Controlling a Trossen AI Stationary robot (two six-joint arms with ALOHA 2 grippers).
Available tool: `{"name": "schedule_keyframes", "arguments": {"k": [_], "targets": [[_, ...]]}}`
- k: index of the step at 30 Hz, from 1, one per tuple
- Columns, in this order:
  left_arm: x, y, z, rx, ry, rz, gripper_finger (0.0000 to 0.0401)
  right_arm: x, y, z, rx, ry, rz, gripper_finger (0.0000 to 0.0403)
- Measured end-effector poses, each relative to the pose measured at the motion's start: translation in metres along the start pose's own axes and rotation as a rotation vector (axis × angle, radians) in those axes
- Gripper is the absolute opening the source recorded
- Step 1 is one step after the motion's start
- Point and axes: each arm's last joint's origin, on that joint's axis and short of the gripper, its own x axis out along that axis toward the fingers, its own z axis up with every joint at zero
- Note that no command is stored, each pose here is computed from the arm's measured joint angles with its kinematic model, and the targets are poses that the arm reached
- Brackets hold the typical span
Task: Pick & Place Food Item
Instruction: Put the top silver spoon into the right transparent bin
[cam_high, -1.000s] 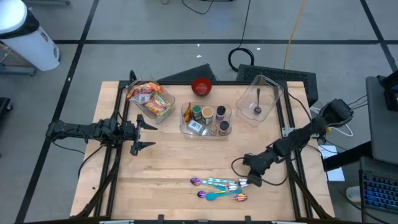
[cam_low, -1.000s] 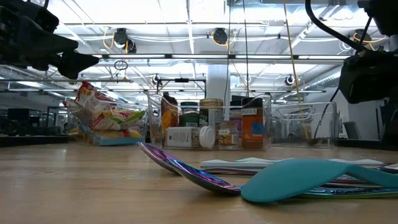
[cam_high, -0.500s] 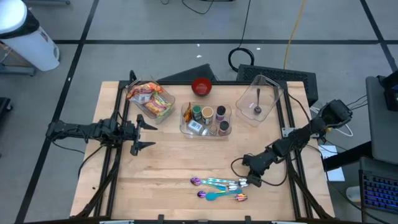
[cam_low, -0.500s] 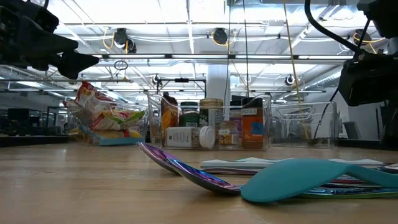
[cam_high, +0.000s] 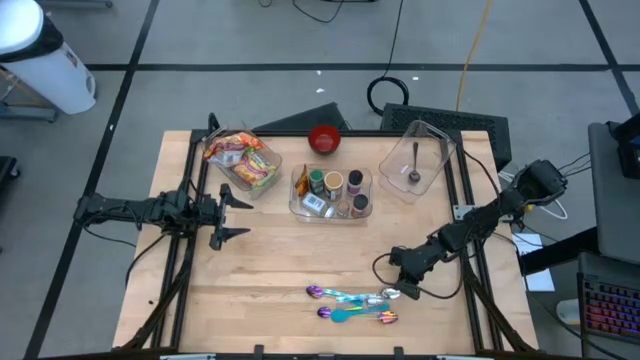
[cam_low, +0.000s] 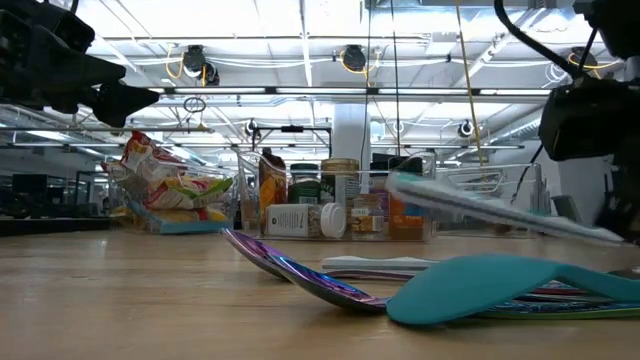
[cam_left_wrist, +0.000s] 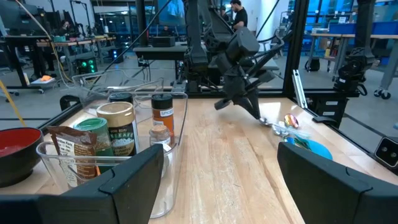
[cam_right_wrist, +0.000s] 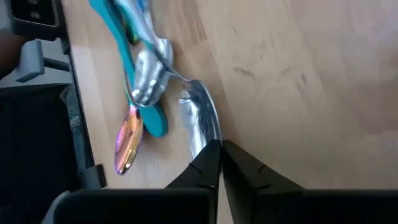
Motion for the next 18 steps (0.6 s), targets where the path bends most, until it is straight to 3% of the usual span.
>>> {"name": "schedule_keyframes", "arguments": {"k": [12, 18], "targets": [[0.0, 0.0, 0.0, 0.0, 0.0, 0.0, 0.0324, -0.025, 0.016, 0.008, -0.15, -0.19, 0.073, 0.0001], [0.0, 0.0, 0.0, 0.0, 0.0, 0.0, 0.0324, -0.053, 0.03, 0.013, -0.258, -0.384, 0.127, 0.0001]]}}
